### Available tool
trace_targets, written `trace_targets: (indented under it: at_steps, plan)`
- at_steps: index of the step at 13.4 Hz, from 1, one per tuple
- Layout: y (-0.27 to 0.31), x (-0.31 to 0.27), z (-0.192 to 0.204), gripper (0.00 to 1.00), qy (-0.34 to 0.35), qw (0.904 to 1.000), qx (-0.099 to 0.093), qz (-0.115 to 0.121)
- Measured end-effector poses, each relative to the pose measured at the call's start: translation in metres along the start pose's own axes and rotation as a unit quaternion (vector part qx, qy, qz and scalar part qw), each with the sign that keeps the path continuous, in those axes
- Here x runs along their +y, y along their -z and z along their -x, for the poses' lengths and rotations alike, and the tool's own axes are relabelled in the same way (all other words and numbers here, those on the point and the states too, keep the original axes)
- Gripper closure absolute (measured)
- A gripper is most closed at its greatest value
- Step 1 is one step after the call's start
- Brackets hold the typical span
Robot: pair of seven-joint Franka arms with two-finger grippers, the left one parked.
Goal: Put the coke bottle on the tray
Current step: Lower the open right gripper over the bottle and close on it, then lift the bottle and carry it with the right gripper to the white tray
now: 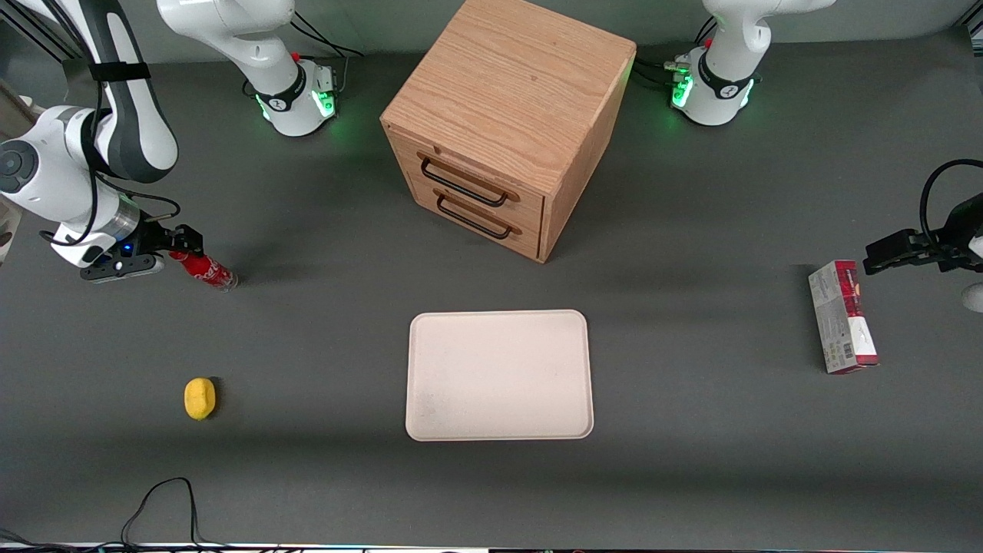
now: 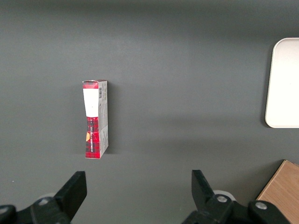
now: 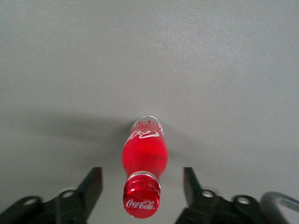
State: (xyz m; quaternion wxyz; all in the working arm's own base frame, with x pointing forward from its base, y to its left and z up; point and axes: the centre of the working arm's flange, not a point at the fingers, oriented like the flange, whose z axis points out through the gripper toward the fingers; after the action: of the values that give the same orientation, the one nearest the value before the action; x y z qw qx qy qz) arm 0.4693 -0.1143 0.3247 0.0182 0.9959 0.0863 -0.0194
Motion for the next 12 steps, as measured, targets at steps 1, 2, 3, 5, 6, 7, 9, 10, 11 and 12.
trace_targets:
  at_steps: [1, 2, 3, 5, 6, 7, 9, 10, 11, 12]
  plan:
    - [0.0, 0.0, 0.0, 0.41, 0.0, 1.0, 0.0, 0.0]
    - [0.0, 0.0, 0.0, 0.54, 0.0, 1.0, 0.0, 0.0]
    - [0.0, 0.0, 0.0, 0.63, 0.0, 1.0, 0.0, 0.0]
    - [0.0, 0.0, 0.0, 0.69, -0.001, 1.0, -0.001, -0.001]
    - [0.0, 0.0, 0.0, 0.69, -0.001, 1.0, -0.001, -0.001]
    - [0.0, 0.0, 0.0, 0.69, -0.001, 1.0, -0.001, -0.001]
    - [0.004, 0.0, 0.0, 0.69, -0.002, 1.0, -0.005, -0.003]
    - [0.013, 0.002, -0.003, 0.69, -0.004, 0.9999, -0.013, -0.006]
    - [0.032, 0.005, -0.01, 0.69, -0.005, 0.9997, -0.024, -0.008]
    - [0.06, 0.006, -0.02, 0.69, -0.002, 0.9994, -0.034, -0.01]
